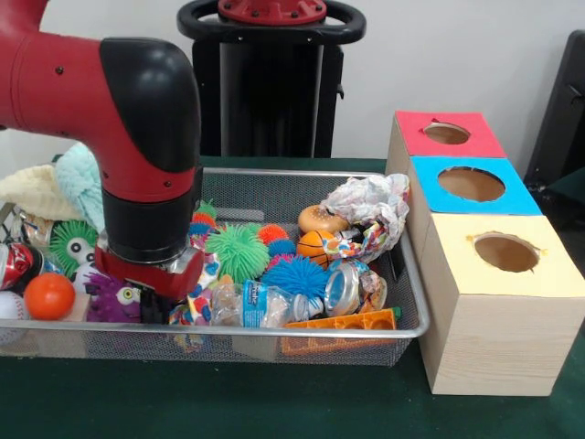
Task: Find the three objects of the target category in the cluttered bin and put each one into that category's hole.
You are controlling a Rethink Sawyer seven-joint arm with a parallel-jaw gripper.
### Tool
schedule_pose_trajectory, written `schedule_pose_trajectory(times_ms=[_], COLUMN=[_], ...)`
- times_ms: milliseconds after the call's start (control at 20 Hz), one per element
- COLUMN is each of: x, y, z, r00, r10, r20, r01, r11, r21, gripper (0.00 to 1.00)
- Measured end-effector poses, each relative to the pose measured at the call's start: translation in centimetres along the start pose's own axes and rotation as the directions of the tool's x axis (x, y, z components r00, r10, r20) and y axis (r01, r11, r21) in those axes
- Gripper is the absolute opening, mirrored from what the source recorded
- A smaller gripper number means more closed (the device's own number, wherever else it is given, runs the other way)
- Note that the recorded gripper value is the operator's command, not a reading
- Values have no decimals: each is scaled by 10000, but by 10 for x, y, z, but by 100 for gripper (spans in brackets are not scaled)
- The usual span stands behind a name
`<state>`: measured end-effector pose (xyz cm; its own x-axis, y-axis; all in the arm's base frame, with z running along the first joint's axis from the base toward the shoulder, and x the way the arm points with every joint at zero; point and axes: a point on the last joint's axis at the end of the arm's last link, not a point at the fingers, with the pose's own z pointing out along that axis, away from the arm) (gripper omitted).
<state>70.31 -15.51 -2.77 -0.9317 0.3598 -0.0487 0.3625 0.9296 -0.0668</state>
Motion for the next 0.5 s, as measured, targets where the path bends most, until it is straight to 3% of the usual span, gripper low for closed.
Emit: schedule_pose_trajectory(times_ms=[500], x=[-3], y=[18], z=[-3], r00=[9998], r10=[-2], r20=[-208], r01=[-12], r11=[9977], r21=[-682], gripper=[0])
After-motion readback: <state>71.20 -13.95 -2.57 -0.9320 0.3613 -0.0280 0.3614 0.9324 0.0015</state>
